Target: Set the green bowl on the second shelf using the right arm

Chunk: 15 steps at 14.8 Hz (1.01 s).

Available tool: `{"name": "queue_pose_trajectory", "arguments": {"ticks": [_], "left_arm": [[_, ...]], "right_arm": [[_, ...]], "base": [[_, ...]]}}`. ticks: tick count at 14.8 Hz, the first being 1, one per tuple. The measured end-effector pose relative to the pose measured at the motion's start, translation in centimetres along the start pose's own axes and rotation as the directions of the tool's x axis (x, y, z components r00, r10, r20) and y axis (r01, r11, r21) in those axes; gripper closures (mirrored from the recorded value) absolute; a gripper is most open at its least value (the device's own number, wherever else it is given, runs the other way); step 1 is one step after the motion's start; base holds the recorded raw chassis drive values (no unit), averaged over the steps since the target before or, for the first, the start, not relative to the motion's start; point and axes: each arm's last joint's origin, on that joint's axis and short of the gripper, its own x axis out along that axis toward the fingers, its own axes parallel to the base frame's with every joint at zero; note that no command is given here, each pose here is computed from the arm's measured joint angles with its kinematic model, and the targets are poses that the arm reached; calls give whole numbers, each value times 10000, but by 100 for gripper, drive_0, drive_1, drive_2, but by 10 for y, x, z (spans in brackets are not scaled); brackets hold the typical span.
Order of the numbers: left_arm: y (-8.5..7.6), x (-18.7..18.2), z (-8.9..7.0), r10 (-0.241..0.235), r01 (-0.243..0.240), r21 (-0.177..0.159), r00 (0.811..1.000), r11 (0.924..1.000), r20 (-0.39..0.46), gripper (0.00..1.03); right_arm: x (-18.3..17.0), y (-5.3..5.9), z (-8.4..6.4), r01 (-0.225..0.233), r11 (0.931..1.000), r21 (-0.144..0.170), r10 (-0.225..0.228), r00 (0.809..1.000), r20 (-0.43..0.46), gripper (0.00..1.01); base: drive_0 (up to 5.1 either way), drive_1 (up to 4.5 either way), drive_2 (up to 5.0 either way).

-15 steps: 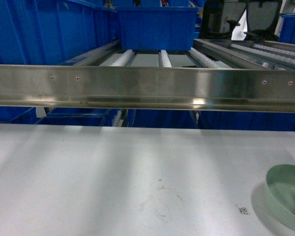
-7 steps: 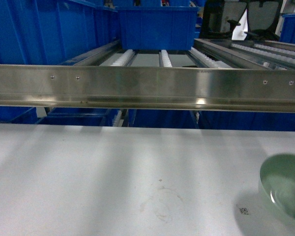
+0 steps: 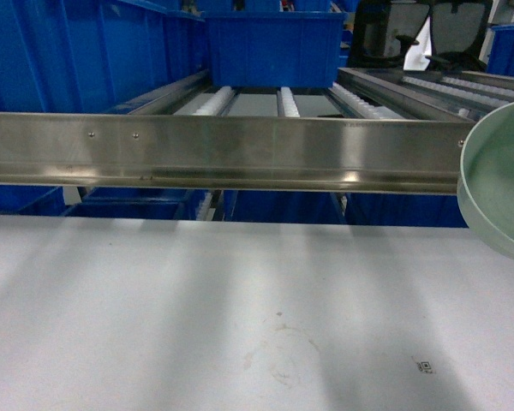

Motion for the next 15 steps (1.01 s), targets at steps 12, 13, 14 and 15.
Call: {"name": "queue_pose_trajectory", "arguments": {"ticks": [12, 13, 14, 15], "left_arm": [[0, 0, 0, 0, 0, 0, 10000, 10000, 0, 5], [0, 0, 0, 0, 0, 0, 10000, 10000, -4, 5], [0, 0, 0, -4, 4, 0, 10000, 10000, -4, 5], [0, 0, 0, 0, 0, 0, 10000, 10000, -15, 5]], "right_arm": [[-1, -4, -4, -61, 10000, 0, 61, 9997, -230, 98], [-1, -4, -4, -54, 10000, 3, 54, 9997, -230, 98], [-1, -4, -4, -54, 10000, 2, 54, 9997, -234, 98], [-1, -4, -4, -58, 10000, 2, 58, 9998, -214, 98]], "base": [[0, 0, 0], [0, 0, 0], [0, 0, 0], [0, 0, 0]]}}
